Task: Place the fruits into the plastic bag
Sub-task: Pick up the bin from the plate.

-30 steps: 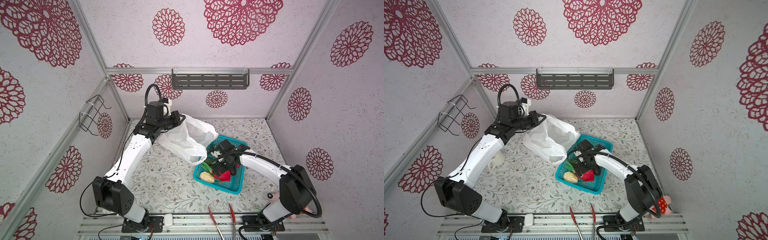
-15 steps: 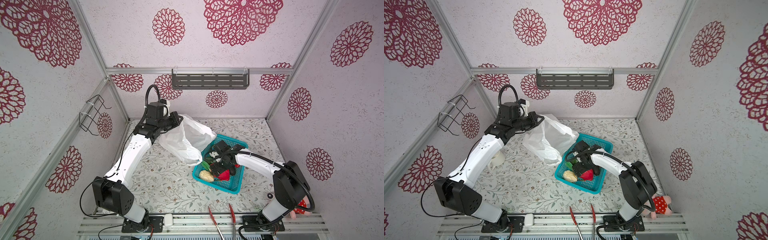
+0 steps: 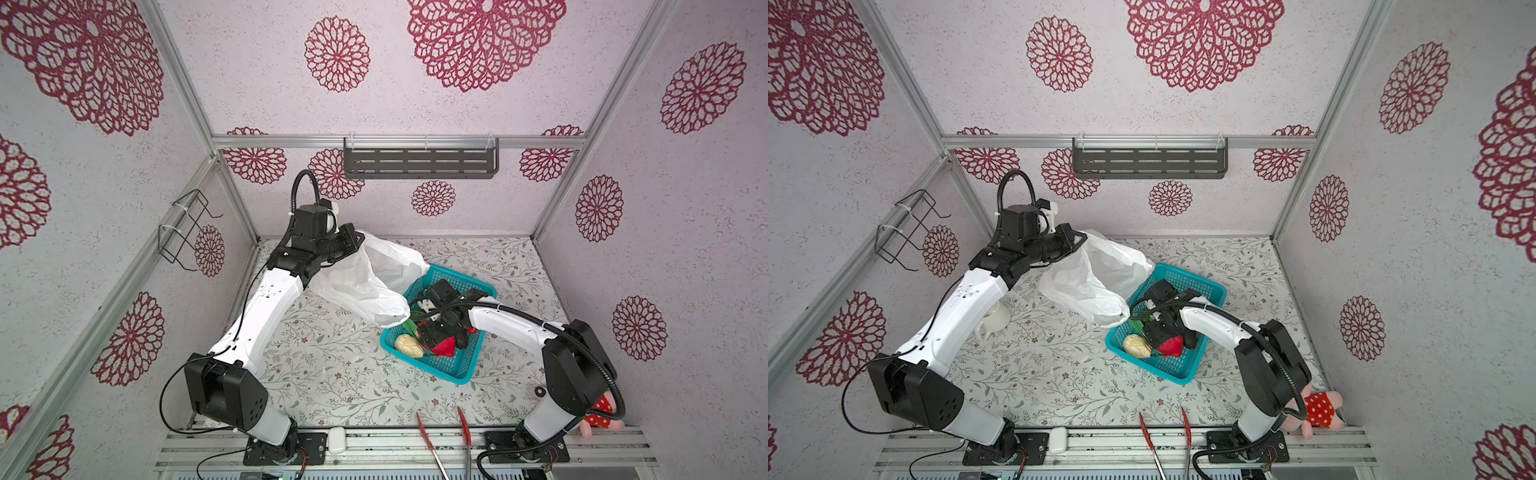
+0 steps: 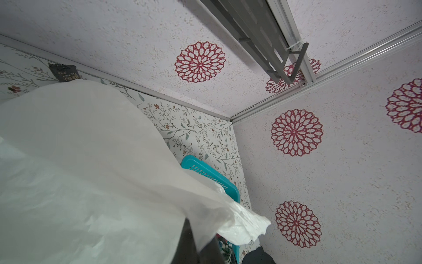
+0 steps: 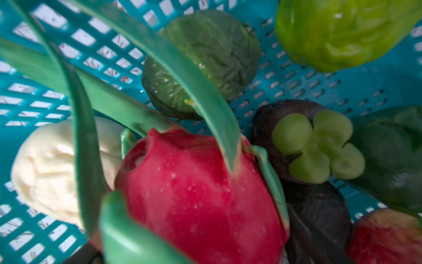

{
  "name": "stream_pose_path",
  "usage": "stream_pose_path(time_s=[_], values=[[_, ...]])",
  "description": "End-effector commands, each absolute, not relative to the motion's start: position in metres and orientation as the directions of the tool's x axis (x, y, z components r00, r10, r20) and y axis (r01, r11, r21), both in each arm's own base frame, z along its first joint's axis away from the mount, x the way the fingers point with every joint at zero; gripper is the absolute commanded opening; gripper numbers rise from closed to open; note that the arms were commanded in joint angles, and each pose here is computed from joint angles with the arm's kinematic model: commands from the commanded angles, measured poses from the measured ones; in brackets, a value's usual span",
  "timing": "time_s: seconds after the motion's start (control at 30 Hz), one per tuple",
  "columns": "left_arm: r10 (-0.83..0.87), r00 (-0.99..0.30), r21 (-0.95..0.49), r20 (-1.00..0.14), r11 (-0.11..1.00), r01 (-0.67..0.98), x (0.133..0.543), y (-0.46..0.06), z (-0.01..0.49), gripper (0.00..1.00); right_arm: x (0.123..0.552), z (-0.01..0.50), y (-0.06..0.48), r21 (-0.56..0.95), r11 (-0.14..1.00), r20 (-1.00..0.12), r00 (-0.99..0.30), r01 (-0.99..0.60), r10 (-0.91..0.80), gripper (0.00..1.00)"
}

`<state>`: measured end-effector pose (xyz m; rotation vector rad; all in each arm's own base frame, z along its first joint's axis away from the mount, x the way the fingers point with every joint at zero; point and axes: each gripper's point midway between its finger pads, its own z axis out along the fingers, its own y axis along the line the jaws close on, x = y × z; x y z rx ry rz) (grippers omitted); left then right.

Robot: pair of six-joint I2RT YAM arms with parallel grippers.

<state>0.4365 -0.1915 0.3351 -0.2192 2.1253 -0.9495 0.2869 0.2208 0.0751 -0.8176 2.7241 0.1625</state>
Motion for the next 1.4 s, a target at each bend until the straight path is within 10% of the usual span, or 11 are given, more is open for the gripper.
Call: stream_pose_path(time_s=[0.0,0.47,0.77,0.97,1.17,1.37], values=[[-0.468,-0.648,-0.71,-0.601,0.685,0.164,0.437,-0.192,0.359,0.0,0.298,0.089,0.242,0.118,0.826,-0.416,-0.783,-0.551,-0.463,0.32],[-0.538,-0.69,-0.771,-0.484,0.635,0.045,0.447,-0.193,0.345,0.0,0.304,0.192,0.219,0.326,0.781,-0.626,-0.741,-0.533,-0.245,0.16],[-0.563,-0.674,-0.781,-0.478,0.624,0.033,0.452,-0.191,0.345,0.0,0.309,0.154,0.226,0.339,0.805,-0.568,-0.788,-0.487,-0.238,0.19],[-0.567,-0.668,-0.777,-0.482,0.629,0.027,0.449,-0.188,0.345,0.0,0.296,0.1,0.23,0.247,0.836,-0.428,-0.83,-0.489,-0.359,0.29],[-0.566,-0.659,-0.767,-0.495,0.641,0.026,0.446,-0.185,0.345,0.0,0.286,0.067,0.218,0.181,0.875,-0.322,-0.868,-0.449,-0.379,0.77],[-0.559,-0.662,-0.764,-0.5,0.644,0.033,0.446,-0.186,0.345,0.0,0.288,0.049,0.216,0.114,0.889,-0.261,-0.877,-0.443,-0.403,0.89]])
